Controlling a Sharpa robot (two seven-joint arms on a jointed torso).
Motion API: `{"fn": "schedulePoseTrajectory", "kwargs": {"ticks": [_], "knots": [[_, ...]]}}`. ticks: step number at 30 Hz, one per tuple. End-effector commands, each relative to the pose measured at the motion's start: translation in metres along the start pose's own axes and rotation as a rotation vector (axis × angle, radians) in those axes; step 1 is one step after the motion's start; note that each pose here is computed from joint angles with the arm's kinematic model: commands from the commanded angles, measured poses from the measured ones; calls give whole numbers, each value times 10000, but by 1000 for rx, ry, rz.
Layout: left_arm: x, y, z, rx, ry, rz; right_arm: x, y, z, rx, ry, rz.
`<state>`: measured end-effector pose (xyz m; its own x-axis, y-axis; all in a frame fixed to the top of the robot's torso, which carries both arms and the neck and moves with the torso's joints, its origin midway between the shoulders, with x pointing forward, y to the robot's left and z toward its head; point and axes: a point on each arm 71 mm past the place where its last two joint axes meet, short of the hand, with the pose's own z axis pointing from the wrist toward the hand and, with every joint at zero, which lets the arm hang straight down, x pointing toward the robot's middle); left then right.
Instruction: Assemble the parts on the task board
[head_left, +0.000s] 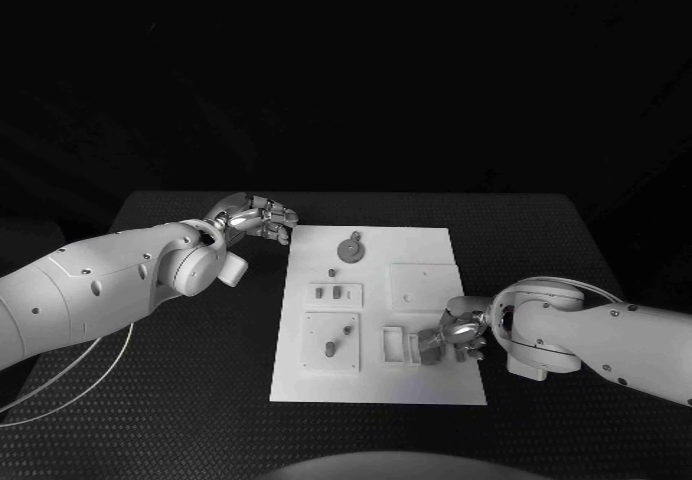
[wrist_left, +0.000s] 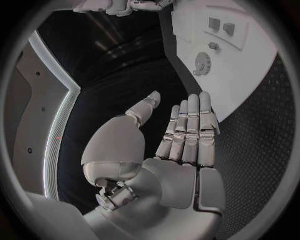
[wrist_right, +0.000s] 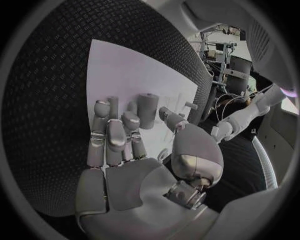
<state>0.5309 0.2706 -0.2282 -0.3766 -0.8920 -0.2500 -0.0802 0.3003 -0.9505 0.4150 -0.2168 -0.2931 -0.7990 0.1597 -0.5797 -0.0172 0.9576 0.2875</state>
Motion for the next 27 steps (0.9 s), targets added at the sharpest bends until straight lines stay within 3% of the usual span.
{"fn": "schedulePoseTrajectory", "kwargs": {"ticks": [1,19,27], "knots": [[21,-18,3,10,16,-10,58,-5,43,6,8,-20],[23,-18,0,9,18,-11,62,50,44,-27,-24,40],[19,-17,-4,9,18,-11,-10,92,-79,-54,-48,71]]}}
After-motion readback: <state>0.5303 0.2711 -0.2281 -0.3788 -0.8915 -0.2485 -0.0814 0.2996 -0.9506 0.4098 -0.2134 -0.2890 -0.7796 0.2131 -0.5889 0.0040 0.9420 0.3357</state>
